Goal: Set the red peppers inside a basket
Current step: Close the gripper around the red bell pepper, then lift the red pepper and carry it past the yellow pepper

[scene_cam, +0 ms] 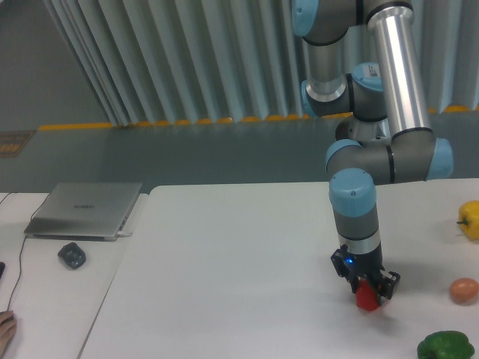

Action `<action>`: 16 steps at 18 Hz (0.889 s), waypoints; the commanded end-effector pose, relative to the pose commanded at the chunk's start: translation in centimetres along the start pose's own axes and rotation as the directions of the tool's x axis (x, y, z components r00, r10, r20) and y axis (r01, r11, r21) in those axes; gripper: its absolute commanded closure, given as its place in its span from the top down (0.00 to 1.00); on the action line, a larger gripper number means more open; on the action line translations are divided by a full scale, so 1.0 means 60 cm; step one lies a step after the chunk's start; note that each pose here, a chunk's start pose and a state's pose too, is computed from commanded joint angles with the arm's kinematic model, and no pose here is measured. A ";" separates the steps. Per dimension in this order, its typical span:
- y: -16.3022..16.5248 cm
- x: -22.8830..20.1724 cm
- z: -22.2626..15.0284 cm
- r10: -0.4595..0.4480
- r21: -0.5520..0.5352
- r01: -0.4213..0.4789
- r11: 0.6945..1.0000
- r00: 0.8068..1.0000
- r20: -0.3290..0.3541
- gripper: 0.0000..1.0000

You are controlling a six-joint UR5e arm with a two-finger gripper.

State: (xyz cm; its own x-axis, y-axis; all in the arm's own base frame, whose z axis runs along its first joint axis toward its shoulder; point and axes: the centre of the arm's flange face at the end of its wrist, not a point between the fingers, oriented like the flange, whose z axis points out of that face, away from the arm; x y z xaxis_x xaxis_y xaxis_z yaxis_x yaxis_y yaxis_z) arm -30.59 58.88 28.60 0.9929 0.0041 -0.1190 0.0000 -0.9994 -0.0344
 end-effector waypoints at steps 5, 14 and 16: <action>0.019 -0.015 -0.068 -0.004 0.043 0.003 0.999 1.000 0.030 0.26; 0.136 -0.179 -0.182 0.112 0.092 -0.117 0.989 0.992 0.055 0.26; 0.181 -0.231 -0.199 0.166 0.103 -0.170 0.980 0.985 0.043 0.26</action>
State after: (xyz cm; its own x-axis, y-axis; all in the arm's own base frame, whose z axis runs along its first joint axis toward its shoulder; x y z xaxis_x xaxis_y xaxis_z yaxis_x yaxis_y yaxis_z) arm -42.95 47.56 41.73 0.9730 -0.1604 -0.1659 -0.1807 -0.9768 -0.1154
